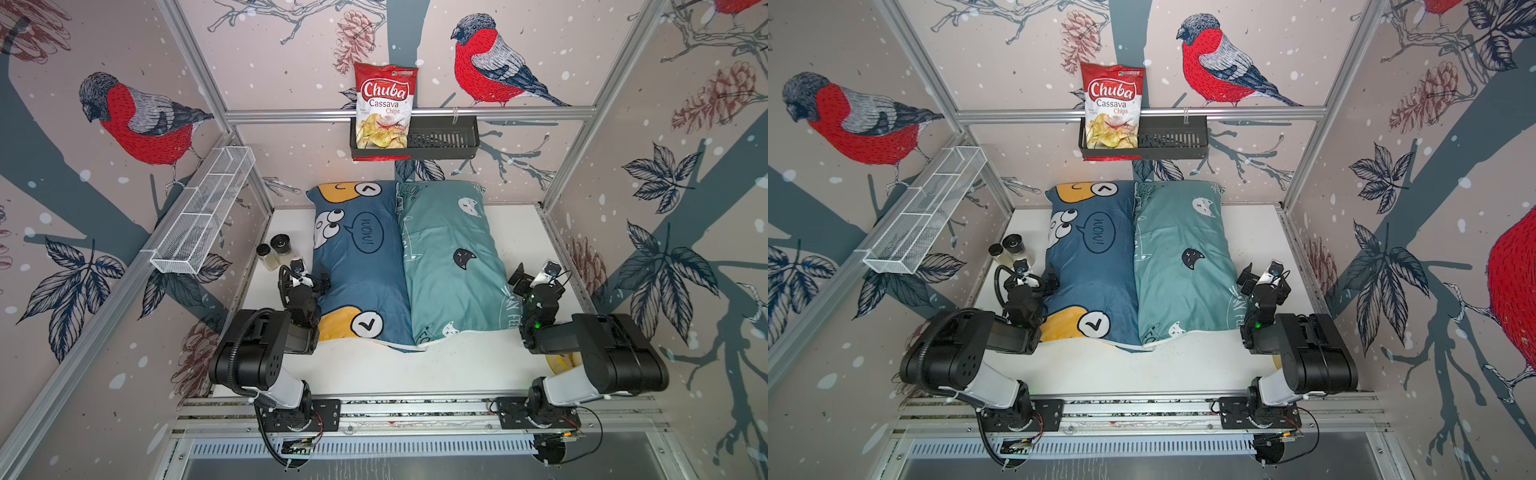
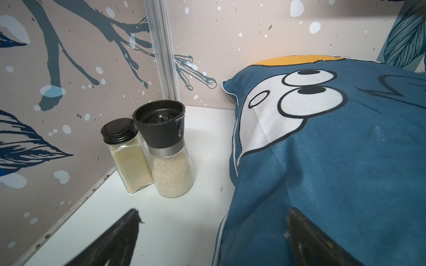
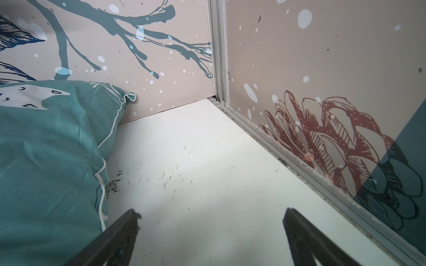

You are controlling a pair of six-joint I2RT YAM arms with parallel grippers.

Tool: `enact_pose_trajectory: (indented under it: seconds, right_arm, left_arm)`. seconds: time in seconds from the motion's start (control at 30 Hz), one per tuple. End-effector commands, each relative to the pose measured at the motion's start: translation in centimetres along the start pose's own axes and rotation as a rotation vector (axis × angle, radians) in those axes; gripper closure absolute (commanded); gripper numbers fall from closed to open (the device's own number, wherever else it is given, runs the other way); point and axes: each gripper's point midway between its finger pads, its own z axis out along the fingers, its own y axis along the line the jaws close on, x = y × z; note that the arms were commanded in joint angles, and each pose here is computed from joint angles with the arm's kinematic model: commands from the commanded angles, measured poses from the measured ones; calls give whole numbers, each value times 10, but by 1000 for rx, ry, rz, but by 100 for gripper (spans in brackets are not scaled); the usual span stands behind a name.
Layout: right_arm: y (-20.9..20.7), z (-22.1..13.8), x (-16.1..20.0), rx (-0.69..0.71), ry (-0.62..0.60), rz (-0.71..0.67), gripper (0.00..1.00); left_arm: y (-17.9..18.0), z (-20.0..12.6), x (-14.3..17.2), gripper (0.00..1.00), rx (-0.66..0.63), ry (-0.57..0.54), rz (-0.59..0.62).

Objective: Zip up pillowcases
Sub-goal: Reset both arms

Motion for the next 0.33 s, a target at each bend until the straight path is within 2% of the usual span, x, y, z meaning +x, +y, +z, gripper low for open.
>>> enact_pose_trajectory:
  seconds: [0.0, 0.3]
  right_arm:
    - [2, 2, -5, 1, -14, 2, 0]
    - [3, 1, -6, 2, -18, 0, 0]
  left_arm:
    - [-4, 0, -3, 1, 25, -13, 11]
    - [-4, 0, -3, 0, 25, -13, 10]
